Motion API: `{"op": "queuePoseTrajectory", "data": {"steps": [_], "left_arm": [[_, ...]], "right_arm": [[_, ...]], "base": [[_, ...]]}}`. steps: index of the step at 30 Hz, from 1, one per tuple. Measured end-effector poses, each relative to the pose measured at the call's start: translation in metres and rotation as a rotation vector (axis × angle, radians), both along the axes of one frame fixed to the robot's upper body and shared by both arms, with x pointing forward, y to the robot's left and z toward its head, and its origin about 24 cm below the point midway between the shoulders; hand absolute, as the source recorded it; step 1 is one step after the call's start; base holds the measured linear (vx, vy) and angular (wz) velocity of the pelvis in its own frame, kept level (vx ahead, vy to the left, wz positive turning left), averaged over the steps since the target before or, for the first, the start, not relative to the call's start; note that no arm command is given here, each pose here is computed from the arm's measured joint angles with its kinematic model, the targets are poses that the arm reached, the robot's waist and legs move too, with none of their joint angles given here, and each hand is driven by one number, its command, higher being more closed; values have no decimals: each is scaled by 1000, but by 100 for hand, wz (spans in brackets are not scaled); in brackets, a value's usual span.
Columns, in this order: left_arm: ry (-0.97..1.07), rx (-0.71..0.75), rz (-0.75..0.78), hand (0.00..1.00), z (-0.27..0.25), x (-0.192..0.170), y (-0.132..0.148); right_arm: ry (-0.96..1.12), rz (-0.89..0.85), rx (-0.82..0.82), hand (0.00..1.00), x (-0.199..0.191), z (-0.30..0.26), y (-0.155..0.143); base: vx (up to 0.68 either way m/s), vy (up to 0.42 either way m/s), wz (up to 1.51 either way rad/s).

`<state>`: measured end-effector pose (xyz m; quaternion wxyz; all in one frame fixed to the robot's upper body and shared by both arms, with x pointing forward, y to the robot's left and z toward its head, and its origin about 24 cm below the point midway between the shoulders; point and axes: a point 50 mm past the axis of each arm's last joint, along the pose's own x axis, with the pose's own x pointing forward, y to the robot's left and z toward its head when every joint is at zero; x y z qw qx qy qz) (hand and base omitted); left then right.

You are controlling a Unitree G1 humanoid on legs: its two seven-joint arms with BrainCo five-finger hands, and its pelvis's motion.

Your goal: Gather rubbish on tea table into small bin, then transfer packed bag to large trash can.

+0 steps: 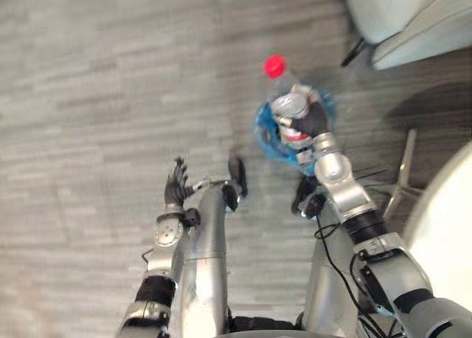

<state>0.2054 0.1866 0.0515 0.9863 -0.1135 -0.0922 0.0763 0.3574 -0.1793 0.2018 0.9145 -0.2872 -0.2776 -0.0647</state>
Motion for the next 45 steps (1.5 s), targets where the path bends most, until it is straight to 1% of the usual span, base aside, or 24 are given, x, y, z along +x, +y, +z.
{"op": "queuePoseTrajectory", "data": {"steps": [3, 4, 9, 13, 17, 19, 23, 27, 28, 29, 30, 31, 32, 33, 34, 36, 38, 40, 42, 43, 45], "left_arm": [[12, -21, -25, 0, -4, -11, 0], [-5, -39, -41, 0, -1, -13, -4], [-49, -59, -79, 0, 6, -12, -10], [-62, -71, -91, 0, 8, -13, -10], [-89, -67, -90, 0, 15, -16, -10], [-101, -61, -85, 0, 19, -21, -9], [-114, -21, -92, 0, 25, -21, -11], [-121, 52, -91, 0, 32, -20, -11], [-122, 80, -84, 0, 31, -12, -8], [-95, 126, -66, 0, 25, 18, 0], [-69, 141, -46, 0, 22, 32, 2], [-42, 160, 2, 0, 22, 61, 6], [-29, 176, 16, 0, 23, 74, 6], [9, 209, 24, 0, 22, 93, 3], [47, 237, 40, 0, 18, 104, 2], [80, 235, 50, 0, 18, 120, -9], [56, 219, 49, 0, 33, 136, -13], [-11, 223, 72, 0, 62, 151, -6], [-41, 236, 96, 0, 75, 157, 0], [-36, 224, 102, 0, 76, 159, 1], [-21, 214, 99, 0, 74, 161, -1]], "right_arm": [[-29, -33, -43, 100, 3, 15, -11], [-49, -45, -57, 0, 3, 23, -15], [-43, -126, -79, 0, 8, 31, -39], [-22, -118, -55, 0, 4, 21, -41], [-64, -78, -50, 0, -13, 13, -33], [-118, -65, -88, 0, -26, 7, -19], [-186, -84, -174, 0, -45, -1, -5], [-154, -100, -246, 0, -55, -21, -1], [-135, -97, -264, 0, -55, -27, 2], [-105, -66, -302, 0, -56, -36, 12], [-95, -45, -316, 0, -56, -39, 17], [-71, 8, -325, 0, -57, -47, 30], [-59, 33, -328, 0, -57, -51, 37], [-35, 84, -343, 0, -56, -58, 49], [-15, 123, -364, 0, -52, -63, 60], [21, 143, -421, 0, -44, -72, 70], [43, 142, -443, 0, -34, -73, 75], [39, 135, -466, 0, -20, -64, 84], [30, 115, -477, 0, -8, -53, 89], [36, 90, -493, 100, -1, -48, 88], [54, 50, -509, 100, 10, -42, 85]], "base": [[-32, -7, 34], [-38, -1, 19], [-52, -2, 9], [-76, -18, 0], [-66, 3, -8], [-60, 8, -2], [-55, 4, -1], [-52, 11, -8], [-29, 14, -47], [-46, 18, -54], [-54, 12, -45], [-38, 5, -19], [-42, -3, -23], [-57, -7, -32], [-68, -6, -36], [-61, 7, -35], [-51, 11, -16], [-54, 4, -4], [-52, 6, -3], [-49, 12, -2], [-38, 22, 4]]}}
